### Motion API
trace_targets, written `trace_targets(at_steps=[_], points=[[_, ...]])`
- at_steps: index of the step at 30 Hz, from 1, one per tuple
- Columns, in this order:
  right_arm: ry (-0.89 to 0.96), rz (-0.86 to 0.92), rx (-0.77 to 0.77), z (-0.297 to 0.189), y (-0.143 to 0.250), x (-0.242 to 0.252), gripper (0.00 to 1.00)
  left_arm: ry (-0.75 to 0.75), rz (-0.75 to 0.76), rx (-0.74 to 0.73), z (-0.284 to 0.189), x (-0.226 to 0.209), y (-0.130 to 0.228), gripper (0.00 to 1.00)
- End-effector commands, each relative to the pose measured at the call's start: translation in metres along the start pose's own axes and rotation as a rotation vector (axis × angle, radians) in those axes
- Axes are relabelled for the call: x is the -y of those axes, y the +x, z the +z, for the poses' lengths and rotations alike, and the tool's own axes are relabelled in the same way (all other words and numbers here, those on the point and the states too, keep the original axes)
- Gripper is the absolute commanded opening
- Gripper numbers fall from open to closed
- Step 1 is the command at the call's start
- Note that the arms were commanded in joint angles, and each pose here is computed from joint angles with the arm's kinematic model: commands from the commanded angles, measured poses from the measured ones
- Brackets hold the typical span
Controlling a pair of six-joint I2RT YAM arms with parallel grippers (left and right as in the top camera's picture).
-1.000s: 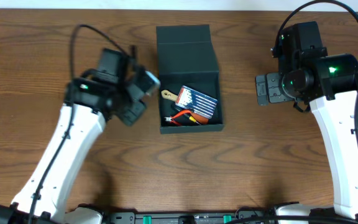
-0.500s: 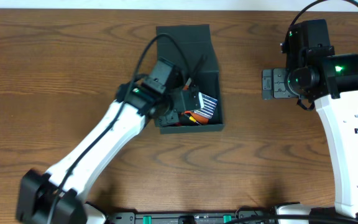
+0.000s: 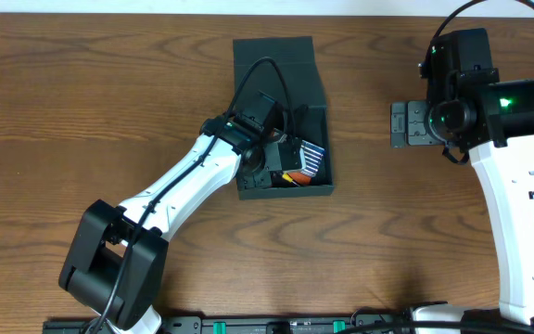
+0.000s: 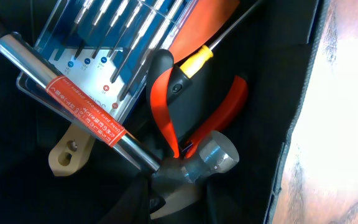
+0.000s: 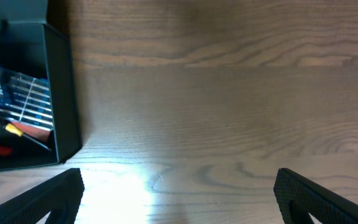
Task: Pack container
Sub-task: 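Carry the hammer into the green box and open the left gripper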
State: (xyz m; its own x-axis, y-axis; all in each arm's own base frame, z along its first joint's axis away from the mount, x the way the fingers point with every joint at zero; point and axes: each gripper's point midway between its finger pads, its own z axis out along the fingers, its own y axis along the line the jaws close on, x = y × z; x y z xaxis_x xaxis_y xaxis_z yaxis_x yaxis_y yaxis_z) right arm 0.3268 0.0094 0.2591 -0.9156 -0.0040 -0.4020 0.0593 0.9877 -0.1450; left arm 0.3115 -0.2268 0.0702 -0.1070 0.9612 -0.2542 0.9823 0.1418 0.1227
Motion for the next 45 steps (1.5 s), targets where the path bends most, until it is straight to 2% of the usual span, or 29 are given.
trace_targets(at_steps=[1, 7, 13, 21, 22, 24, 28, 29, 32, 45], points=[[0.015, 0.028, 0.004, 0.001, -0.002, 0.005, 0.99, -0.011, 0.009, 0.004, -0.004, -0.004, -0.003, 0.06], [0.014, 0.03, 0.012, 0.001, -0.004, 0.005, 0.99, 0.012, 0.006, -0.017, -0.004, 0.002, 0.002, 0.06], [0.014, 0.03, 0.012, 0.001, -0.003, 0.005, 0.99, -0.049, 0.007, -0.098, -0.003, -0.008, 0.017, 0.06], [0.014, 0.029, 0.011, 0.001, -0.003, 0.005, 0.99, -0.047, 0.008, -0.1, -0.003, -0.007, 0.018, 0.07], [0.014, 0.03, 0.011, 0.001, -0.003, 0.005, 0.99, -0.047, 0.008, -0.1, -0.003, -0.007, 0.018, 0.17], [0.014, 0.029, 0.01, 0.001, -0.003, 0.005, 0.99, -0.046, 0.008, -0.1, -0.002, -0.007, 0.017, 0.54], [0.014, 0.029, 0.01, 0.001, -0.003, 0.005, 0.99, -0.047, 0.008, -0.1, -0.002, -0.007, 0.017, 0.89], [0.015, 0.029, 0.01, 0.001, -0.003, 0.005, 0.99, -0.047, 0.008, -0.1, -0.002, -0.007, 0.017, 0.94], [0.015, 0.029, 0.01, 0.001, -0.003, 0.005, 0.99, -0.047, 0.008, -0.1, -0.002, -0.007, 0.017, 1.0], [0.015, 0.026, 0.012, 0.001, -0.003, 0.005, 0.99, -0.122, -0.039, -0.033, -0.036, -0.013, 0.007, 0.99]])
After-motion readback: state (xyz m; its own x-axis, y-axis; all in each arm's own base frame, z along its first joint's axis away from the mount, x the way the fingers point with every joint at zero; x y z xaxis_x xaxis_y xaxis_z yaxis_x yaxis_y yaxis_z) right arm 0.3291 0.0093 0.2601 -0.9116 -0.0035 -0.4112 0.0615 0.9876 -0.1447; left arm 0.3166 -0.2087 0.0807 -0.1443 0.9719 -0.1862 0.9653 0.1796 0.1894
